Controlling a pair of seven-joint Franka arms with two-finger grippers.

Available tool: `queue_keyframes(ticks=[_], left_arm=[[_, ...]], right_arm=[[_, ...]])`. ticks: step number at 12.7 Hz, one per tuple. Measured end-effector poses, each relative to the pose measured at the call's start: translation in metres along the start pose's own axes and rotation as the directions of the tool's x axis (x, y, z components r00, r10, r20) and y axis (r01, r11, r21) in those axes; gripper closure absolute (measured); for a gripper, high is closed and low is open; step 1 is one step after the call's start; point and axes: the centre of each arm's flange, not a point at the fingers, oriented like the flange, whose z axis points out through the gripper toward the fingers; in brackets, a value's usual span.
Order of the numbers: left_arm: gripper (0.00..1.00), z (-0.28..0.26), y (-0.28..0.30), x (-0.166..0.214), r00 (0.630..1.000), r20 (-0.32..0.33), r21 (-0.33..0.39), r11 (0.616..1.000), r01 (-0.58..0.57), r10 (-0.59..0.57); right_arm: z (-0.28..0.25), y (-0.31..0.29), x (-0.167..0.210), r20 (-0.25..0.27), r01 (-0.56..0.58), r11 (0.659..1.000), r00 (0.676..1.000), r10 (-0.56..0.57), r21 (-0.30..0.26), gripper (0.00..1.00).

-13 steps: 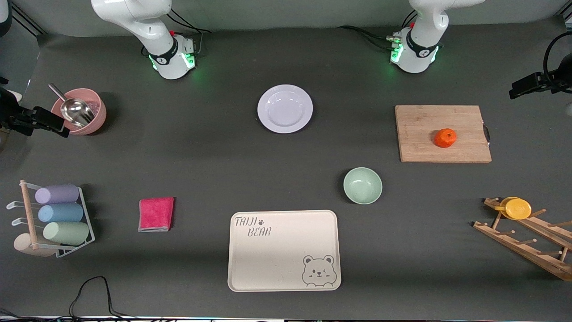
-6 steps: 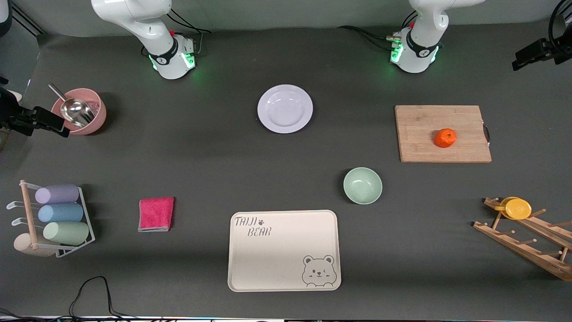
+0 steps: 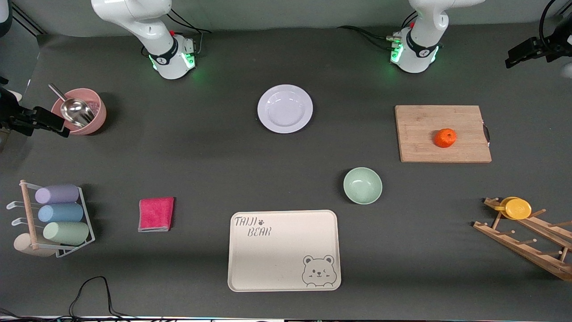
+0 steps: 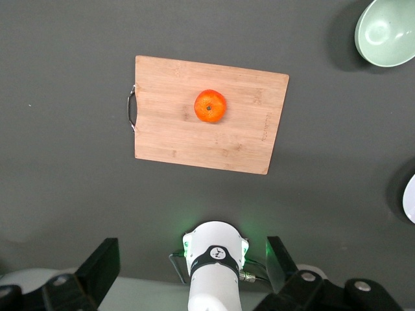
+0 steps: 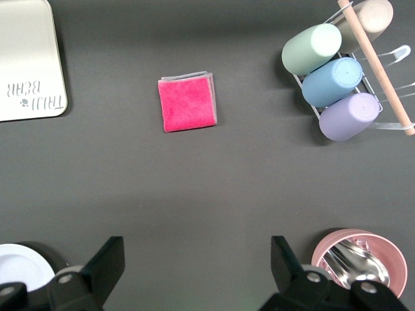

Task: Place orange and plate with both arms
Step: 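Lower the left gripper onto the orange on the cutting board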

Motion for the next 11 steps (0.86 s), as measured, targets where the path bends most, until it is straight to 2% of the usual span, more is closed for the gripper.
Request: queue_keyframes(ticks=[4,11], left_arm=[[0.00,0.031,0.002,0.019,1.000,-0.027,0.000,1.000,-0.004,0.004],[0.00,0.193,0.011,0.068,0.997,-0.075,0.000,1.000,-0.021,0.021]], right_arm=[[0.001,0.000,0.000,0.001,0.000,1.000,1.000,0.000,0.000,0.00],[0.004,0.000,0.000,0.008,0.000,1.000,1.000,0.000,0.000,0.00]])
